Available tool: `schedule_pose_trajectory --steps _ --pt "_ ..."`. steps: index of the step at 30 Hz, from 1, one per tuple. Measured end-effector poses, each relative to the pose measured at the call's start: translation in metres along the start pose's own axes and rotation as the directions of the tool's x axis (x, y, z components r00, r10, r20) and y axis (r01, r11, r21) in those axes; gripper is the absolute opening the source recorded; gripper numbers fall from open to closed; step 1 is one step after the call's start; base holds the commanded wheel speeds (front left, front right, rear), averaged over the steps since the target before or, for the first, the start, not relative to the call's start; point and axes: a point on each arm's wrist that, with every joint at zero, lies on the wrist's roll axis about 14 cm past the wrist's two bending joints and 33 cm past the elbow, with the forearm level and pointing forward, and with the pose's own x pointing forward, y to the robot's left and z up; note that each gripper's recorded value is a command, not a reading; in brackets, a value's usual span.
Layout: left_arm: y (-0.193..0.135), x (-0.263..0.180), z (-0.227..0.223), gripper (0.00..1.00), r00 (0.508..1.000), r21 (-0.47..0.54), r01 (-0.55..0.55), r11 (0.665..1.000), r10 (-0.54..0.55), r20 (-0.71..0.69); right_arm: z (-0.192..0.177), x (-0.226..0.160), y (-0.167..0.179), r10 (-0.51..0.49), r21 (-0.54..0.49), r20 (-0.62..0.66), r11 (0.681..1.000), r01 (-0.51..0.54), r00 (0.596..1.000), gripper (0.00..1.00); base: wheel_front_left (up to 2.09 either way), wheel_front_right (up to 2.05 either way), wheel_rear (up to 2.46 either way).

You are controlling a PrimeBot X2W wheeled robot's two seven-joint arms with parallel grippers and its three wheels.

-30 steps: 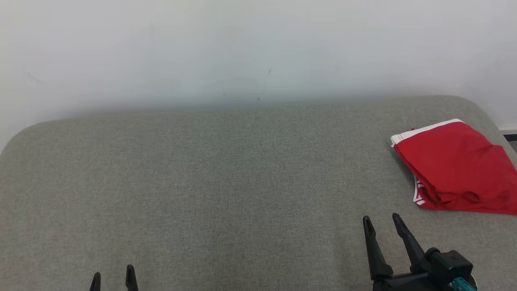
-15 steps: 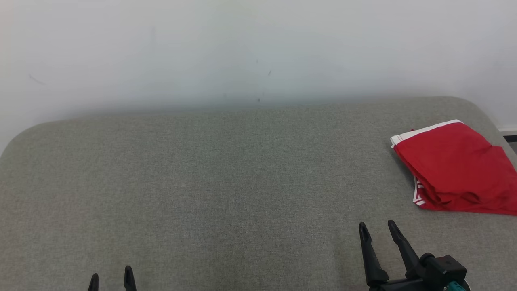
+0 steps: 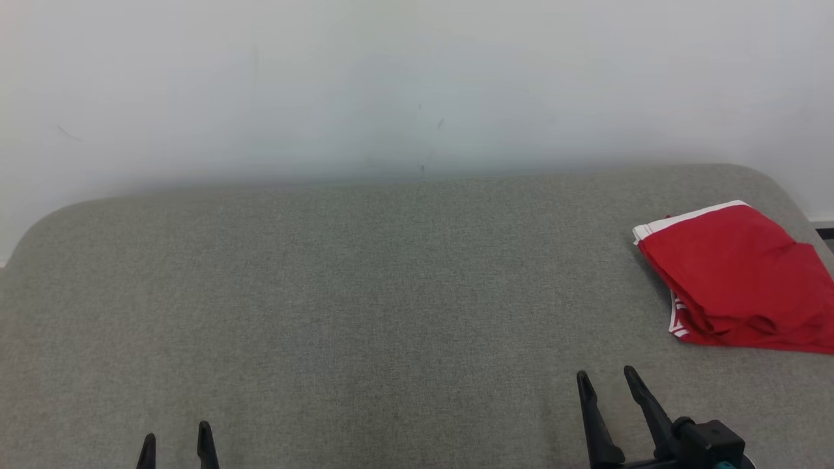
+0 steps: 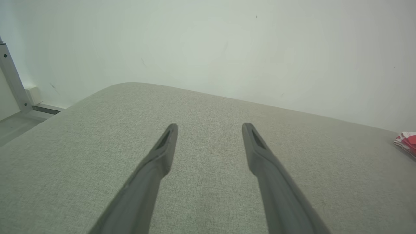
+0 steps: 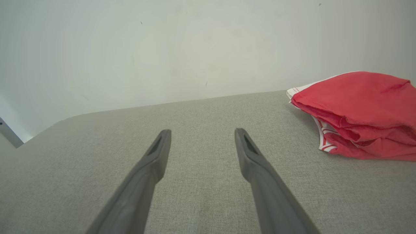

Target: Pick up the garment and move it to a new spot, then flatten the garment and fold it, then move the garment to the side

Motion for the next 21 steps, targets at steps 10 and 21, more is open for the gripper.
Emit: schedule_pose_trajectory --steps 10,21 --pt "-0.005 0.0 0.007 1.0 1.0 0.015 0.008 1.0 -0.009 0.022 0.006 -0.003 -0.002 -0.008 -0.002 0.02 1.0 0.008 1.0 1.0 0.0 0.0 0.0" --pt "-0.004 -0.009 -0.013 0.0 0.999 0.014 -0.006 1.0 0.007 -0.043 -0.016 -0.012 -0.005 -0.019 0.01 -0.054 1.0 0.02 0.998 0.0 0.0 0.0 0.0"
